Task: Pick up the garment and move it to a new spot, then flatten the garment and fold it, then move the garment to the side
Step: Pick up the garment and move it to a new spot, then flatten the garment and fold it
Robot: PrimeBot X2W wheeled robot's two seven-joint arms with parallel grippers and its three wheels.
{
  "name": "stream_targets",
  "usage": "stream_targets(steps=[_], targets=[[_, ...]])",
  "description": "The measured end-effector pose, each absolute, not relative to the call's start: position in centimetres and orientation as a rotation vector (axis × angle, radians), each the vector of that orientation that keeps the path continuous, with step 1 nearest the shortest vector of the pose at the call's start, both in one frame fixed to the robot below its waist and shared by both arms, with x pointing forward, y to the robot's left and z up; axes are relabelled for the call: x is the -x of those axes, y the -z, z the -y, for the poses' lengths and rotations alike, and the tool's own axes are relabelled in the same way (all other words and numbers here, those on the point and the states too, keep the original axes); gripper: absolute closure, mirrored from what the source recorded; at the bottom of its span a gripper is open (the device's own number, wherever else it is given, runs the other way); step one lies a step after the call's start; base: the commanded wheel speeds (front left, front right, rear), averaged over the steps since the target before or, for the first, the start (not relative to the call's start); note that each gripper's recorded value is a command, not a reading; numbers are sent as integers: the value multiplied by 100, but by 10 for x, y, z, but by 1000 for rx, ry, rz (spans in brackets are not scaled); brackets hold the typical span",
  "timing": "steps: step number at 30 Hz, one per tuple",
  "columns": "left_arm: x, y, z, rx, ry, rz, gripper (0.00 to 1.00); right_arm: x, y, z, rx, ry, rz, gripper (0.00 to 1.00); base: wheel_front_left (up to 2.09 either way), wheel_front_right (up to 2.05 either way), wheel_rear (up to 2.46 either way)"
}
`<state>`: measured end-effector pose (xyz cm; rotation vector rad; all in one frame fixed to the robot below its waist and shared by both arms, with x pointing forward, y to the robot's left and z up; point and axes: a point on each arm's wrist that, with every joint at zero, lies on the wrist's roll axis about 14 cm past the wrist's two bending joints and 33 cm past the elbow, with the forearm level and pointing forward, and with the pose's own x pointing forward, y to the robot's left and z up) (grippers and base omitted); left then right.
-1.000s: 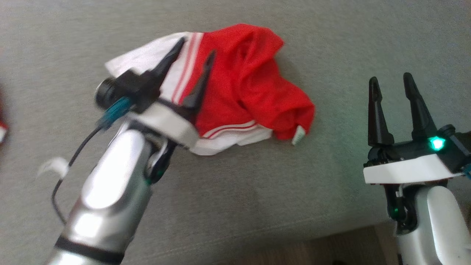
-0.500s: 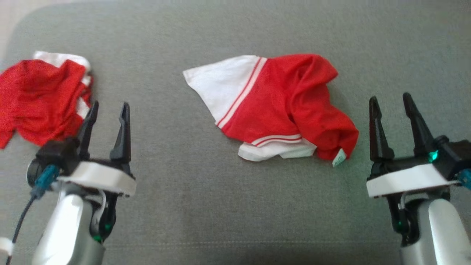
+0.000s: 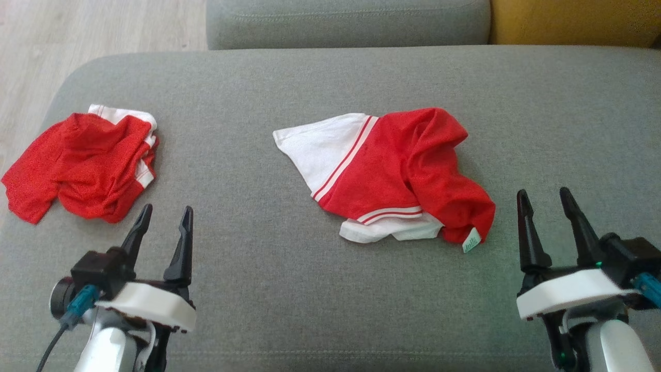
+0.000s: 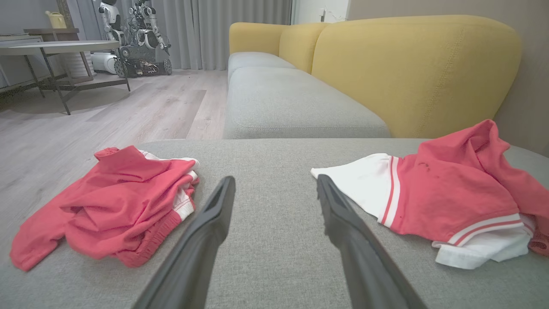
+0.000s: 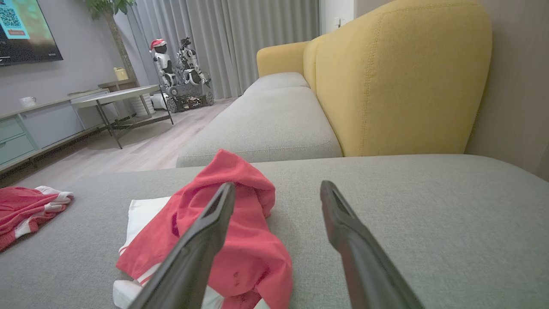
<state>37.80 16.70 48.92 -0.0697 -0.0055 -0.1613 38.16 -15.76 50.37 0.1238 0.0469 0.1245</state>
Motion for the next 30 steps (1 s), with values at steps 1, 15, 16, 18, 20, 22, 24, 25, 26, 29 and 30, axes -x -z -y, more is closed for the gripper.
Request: stream_targets(steps=[1,15,16,18,20,22,24,25,26,29,30], targets=[[-377,-489,-167,70,162,5,0,-380,-503,158,-128,-123,-49,0,0,0,0],[-376,-491,-166,71,164,10,0,-373,-501,162,-128,-112,-61,0,0,0,0],[-376,-490,-166,71,164,9,0,-373,-501,162,-127,-112,-61,0,0,0,0],[-376,-490,-166,69,164,7,0,-373,-501,162,-127,-111,-62,0,0,0,0],[-377,-490,-166,66,165,7,0,-373,-501,162,-127,-110,-63,0,0,0,0],[-377,-490,-166,65,164,8,0,-373,-501,162,-127,-110,-62,0,0,0,0],[-376,-490,-165,68,163,10,0,-373,-501,162,-127,-111,-63,0,0,0,0],[-376,-490,-165,68,163,10,0,-373,-501,162,-127,-111,-68,0,0,0,0],[-376,-491,-165,69,163,11,0,-373,-500,162,-127,-112,-69,0,0,0,0],[-376,-490,-165,71,161,9,0,-373,-500,161,-127,-114,-71,0,0,0,0],[-376,-489,-165,72,160,8,0,-373,-499,161,-127,-114,-72,0,0,0,0]])
